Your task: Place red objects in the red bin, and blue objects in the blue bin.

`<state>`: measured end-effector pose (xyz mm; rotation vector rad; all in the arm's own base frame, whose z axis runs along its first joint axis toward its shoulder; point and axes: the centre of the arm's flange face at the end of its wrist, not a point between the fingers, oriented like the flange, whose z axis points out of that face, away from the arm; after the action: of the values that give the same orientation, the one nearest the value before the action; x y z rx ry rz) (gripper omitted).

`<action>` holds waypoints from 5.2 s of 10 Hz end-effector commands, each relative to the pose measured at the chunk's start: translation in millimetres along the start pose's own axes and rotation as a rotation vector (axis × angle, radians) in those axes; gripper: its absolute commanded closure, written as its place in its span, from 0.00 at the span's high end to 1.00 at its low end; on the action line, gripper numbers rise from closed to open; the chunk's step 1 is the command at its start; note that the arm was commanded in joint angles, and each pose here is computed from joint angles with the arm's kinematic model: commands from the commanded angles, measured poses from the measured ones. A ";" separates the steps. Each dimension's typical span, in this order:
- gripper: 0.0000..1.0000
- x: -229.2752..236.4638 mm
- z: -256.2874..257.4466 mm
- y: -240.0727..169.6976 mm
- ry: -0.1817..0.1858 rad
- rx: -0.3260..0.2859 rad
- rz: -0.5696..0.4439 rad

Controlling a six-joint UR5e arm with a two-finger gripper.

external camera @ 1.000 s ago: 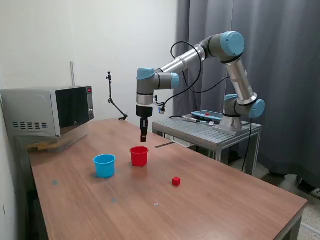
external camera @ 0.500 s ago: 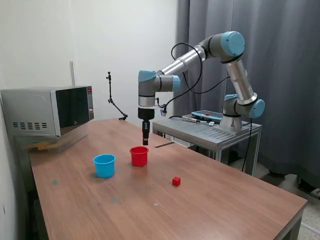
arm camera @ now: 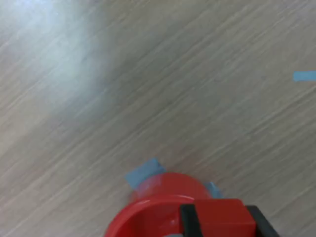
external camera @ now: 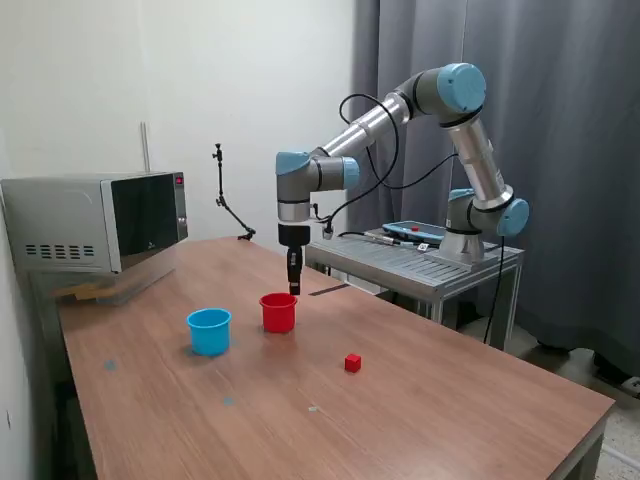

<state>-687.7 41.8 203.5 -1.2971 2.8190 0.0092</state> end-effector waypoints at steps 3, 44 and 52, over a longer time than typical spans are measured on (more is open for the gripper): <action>0.00 -14.3 -0.6 11.6 0.002 -0.003 0.040; 1.00 165.6 58.1 -136.4 0.121 0.154 -0.861; 1.00 156.8 84.4 -110.8 0.123 0.120 -0.938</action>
<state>-700.2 -147.5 124.8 -2.4588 1.9608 -0.2807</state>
